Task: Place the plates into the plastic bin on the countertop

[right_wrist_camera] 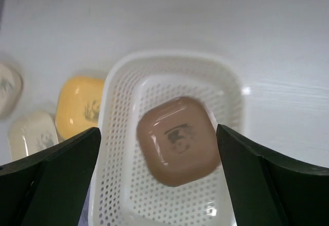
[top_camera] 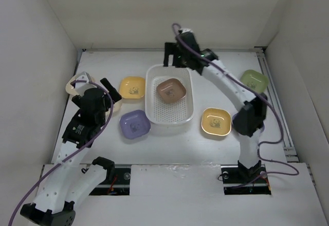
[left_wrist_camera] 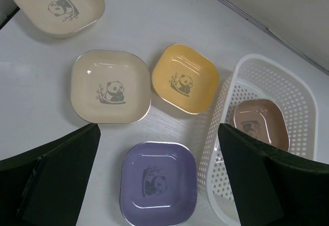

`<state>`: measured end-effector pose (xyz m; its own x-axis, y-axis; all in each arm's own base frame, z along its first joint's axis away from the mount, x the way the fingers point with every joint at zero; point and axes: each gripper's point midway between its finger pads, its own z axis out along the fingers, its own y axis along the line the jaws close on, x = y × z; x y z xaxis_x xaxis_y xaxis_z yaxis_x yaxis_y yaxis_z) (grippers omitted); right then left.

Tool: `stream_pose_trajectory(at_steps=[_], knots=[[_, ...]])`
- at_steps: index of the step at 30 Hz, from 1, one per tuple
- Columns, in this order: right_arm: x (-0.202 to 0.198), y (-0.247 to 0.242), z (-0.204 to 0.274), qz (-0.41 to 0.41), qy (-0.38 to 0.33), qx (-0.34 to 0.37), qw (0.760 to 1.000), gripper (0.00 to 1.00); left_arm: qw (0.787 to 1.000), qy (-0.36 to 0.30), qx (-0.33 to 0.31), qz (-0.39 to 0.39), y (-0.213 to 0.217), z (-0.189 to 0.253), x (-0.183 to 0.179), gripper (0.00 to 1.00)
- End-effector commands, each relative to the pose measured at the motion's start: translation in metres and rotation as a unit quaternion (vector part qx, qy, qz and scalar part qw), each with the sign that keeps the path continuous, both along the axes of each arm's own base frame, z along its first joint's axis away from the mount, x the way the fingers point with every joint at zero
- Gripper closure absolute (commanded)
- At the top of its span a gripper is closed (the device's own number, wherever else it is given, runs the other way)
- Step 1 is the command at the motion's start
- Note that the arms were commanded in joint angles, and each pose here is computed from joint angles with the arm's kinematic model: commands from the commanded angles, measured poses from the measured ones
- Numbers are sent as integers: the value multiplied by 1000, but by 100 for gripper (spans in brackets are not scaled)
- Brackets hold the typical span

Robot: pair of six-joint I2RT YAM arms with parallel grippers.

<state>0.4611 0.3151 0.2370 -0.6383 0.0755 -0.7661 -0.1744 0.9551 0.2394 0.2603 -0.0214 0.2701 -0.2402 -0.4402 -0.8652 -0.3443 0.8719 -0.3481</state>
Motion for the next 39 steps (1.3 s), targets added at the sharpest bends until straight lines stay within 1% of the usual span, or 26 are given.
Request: stream_pose_trajectory(at_steps=[1,2,3,4,5,6,7,8,10,11,14,18,20,21,23,26,28,31,32,33,34,35,36,37,38,39], knots=[[35,-135,65,-128,-80,16,988,0,1000,-19,-12,-5,-1,10,-4,0],[34,-166,68,-155,-78,21,985,0,1000,-23,-9,-7,-1,12,-3,0],[37,-196,58,-189,-67,15,980,0,1000,-22,-11,-12,-3,12,-3,0],[38,-257,34,-263,-47,-13,964,0,999,-31,-14,-13,-3,16,-3,0],[35,-287,18,-295,-30,-29,955,0,999,-30,-17,-18,-5,16,-3,0],[31,-311,10,-323,-20,-26,946,0,999,-29,-12,-20,-5,16,-3,0],[25,-353,-3,-359,2,-19,933,0,999,-29,-14,-25,-7,16,-3,0],[15,-371,-26,-374,29,-25,927,0,999,-28,-17,-31,-9,15,-3,0],[7,-403,-46,-418,42,-13,907,0,999,-27,-19,-36,-11,15,-3,0],[-7,-428,-69,-439,65,-11,896,0,999,-27,-19,-36,-11,15,-3,0],[-22,-469,-88,-486,74,19,870,1,999,-32,-20,-36,-11,17,-2,0],[-39,-497,-117,-517,103,17,850,1,998,-31,-16,-43,-14,17,-3,0],[-43,-501,-137,-517,129,9,846,1,998,-31,-16,-48,-16,17,-3,0],[-43,-505,-143,-518,133,14,845,3,998,-31,-16,-48,-16,17,-3,0],[-46,-507,-164,-514,158,11,843,4,998,-31,-16,-48,-16,17,-3,0],[-44,-508,-183,-509,171,5,843,5,998,-31,-15,-43,-15,17,-3,0],[-39,-508,-188,-503,173,6,846,7,998,-31,-15,-43,-15,17,-3,0],[-34,-506,-200,-496,181,13,849,12,998,-31,-15,-43,-15,17,-3,0],[-31,-505,-200,-490,182,15,853,16,998,-31,-15,-43,-15,17,-3,0],[-32,-505,-206,-489,188,14,851,22,998,-31,-15,-43,-15,17,-3,0],[-30,-506,-205,-490,183,15,852,24,999,-27,-13,-43,-15,15,-2,0],[-29,-504,-205,-487,183,19,854,31,999,-27,-12,-39,-14,15,-2,0],[-30,-504,-209,-486,188,18,853,51,999,-27,-12,-39,-14,15,-2,0],[-29,-503,-209,-481,189,18,856,67,999,-27,-12,-39,-14,15,-2,0],[-28,-499,-209,-479,188,13,857,78,999,-27,-12,-39,-14,15,-2,0],[-25,-500,-205,-479,183,13,858,82,999,-23,-10,-39,-14,13,0,0]])
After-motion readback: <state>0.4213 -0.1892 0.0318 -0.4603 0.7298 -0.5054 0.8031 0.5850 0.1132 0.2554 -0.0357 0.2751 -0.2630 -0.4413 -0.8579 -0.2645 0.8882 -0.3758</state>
